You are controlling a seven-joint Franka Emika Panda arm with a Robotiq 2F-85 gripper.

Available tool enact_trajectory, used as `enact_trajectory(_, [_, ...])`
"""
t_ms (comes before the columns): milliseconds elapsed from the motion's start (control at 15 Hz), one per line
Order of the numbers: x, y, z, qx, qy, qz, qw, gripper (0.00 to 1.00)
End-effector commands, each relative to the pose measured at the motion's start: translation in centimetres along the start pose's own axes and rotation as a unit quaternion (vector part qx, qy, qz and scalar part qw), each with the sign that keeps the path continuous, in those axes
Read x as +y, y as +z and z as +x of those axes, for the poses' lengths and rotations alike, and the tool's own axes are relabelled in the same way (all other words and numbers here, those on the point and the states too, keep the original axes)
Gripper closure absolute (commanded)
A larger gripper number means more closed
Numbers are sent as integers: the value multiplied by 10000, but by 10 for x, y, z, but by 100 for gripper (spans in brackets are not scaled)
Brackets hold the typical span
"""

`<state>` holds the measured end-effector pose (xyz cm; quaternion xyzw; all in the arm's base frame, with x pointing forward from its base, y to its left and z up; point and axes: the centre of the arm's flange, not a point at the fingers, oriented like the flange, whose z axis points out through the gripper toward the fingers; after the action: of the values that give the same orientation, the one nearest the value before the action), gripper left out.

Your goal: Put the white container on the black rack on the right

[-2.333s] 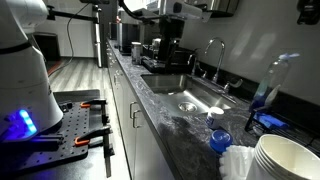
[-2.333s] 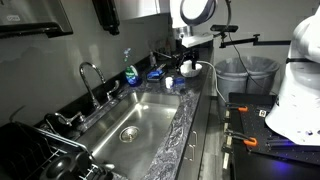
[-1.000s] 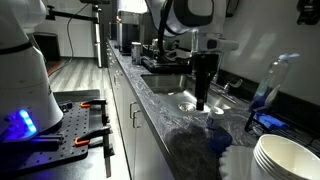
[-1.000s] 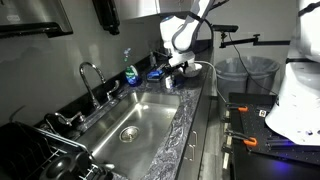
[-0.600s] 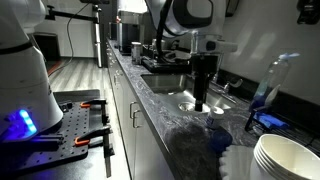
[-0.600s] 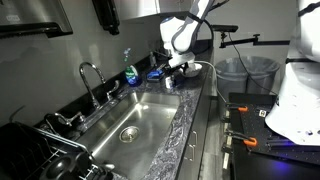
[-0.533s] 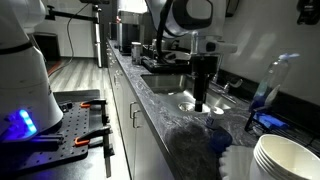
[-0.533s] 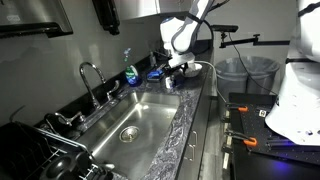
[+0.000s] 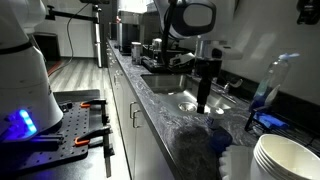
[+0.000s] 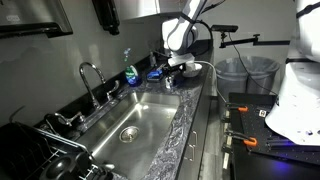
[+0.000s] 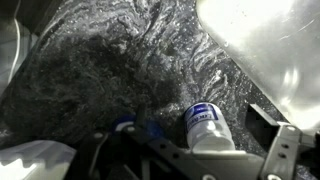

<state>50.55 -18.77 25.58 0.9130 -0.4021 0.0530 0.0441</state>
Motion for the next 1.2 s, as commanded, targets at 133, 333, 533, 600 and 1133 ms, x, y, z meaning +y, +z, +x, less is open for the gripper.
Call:
enact_trajectory(133, [-13,12,28,139,-249,-21,9996,0])
enact_trajectory(333, [-21,20,34,145,-289,-68,9995,0])
enact_trajectory(533, [-32,32,33,104,-431,-127,9989,0])
enact_trajectory(600, [-36,37,33,78,-499,-150,9986,0])
enact_trajectory(1133, [-41,49,32,130,-579,-263,9979,0])
